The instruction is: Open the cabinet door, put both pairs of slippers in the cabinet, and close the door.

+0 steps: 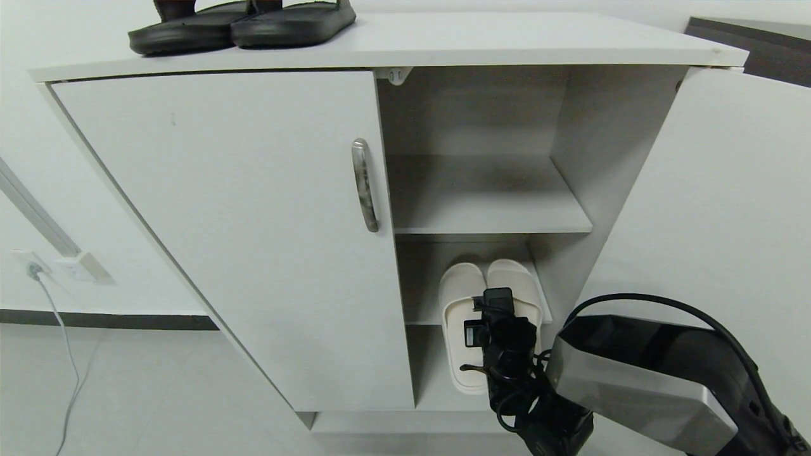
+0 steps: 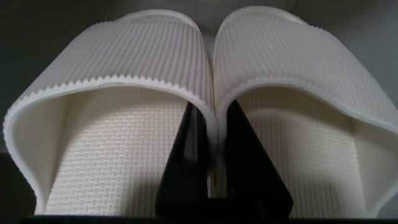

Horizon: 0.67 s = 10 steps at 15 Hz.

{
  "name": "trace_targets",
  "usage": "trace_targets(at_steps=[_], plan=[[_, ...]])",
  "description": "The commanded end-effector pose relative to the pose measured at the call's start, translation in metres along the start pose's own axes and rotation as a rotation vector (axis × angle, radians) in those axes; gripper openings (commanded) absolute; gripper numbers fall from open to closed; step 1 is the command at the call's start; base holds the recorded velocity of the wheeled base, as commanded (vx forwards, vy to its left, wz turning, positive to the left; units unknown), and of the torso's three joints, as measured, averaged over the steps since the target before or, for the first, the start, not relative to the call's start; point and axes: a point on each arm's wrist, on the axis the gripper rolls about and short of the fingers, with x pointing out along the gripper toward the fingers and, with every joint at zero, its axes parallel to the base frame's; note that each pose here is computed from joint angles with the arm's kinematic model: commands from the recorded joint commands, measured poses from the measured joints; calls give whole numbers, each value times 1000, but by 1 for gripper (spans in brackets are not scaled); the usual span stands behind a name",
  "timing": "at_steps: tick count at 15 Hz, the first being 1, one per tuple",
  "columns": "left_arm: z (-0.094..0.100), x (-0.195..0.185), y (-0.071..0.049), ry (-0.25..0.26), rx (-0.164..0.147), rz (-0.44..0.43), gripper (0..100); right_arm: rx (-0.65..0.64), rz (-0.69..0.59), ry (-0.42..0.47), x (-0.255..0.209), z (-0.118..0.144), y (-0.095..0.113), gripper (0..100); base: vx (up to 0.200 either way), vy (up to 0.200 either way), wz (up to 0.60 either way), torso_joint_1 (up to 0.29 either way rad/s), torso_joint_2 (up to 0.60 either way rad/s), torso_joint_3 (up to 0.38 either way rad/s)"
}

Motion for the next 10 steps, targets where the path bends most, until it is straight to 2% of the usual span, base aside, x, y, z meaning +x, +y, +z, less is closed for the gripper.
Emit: trace_targets(at_steps=[1,10], plan=[[0,0,0,1,0,-1,0,2,-14,-2,6,3,-3,0,0,0,0,0,0,0],[0,0,0,0,-3,1,0,18,-33,93,55,27,11,0,0,0,0,0,0,0]])
